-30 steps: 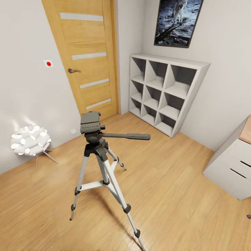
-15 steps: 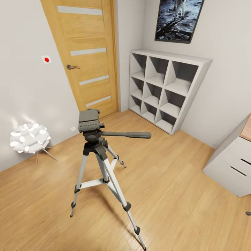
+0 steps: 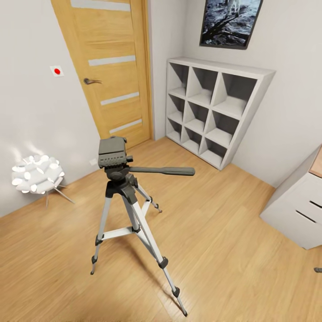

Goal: Attach the digital camera to the camera tripod in the bedroom.

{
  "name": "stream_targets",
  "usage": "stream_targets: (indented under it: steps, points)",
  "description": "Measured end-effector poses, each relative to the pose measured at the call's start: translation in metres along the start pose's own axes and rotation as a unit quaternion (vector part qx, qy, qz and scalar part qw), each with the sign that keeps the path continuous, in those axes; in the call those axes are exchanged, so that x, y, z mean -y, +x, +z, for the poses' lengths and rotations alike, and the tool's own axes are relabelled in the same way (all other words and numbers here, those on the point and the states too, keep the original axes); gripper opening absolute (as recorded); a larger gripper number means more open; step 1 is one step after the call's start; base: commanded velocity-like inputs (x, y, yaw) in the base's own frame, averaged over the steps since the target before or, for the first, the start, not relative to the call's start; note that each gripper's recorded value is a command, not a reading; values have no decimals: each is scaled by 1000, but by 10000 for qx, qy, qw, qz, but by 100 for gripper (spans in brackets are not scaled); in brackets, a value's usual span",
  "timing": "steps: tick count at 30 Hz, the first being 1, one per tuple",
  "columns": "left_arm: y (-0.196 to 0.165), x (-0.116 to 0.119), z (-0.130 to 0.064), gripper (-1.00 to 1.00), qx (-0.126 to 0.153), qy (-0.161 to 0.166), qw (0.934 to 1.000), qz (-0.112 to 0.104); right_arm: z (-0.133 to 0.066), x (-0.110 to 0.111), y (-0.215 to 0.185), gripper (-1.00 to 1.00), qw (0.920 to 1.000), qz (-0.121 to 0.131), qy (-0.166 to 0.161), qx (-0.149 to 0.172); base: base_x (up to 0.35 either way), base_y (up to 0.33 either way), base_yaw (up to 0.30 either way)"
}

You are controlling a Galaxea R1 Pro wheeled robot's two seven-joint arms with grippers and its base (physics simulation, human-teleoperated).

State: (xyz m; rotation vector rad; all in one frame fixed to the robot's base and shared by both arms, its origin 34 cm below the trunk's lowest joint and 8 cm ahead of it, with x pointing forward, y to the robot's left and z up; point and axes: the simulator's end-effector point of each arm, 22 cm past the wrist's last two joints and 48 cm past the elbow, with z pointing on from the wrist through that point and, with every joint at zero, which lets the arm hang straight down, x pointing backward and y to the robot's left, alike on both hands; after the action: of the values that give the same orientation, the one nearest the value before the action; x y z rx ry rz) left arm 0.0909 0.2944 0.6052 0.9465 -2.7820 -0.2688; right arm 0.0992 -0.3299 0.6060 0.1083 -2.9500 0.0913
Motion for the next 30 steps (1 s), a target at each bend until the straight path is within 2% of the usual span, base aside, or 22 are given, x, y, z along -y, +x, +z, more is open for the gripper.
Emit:
stream_targets:
  steps: [6, 30]
  points:
    - [12, -1, 0, -100, -91, -186, 9998, 52, 1, 0, 4, 100, 10000, -3, -3, -49, 0, 0, 0]
    - [26, -9, 1, -100, -256, -341, 9990, 91, 3, -1, 19, 100, 9997, -17, -15, -244, 0, 0, 0]
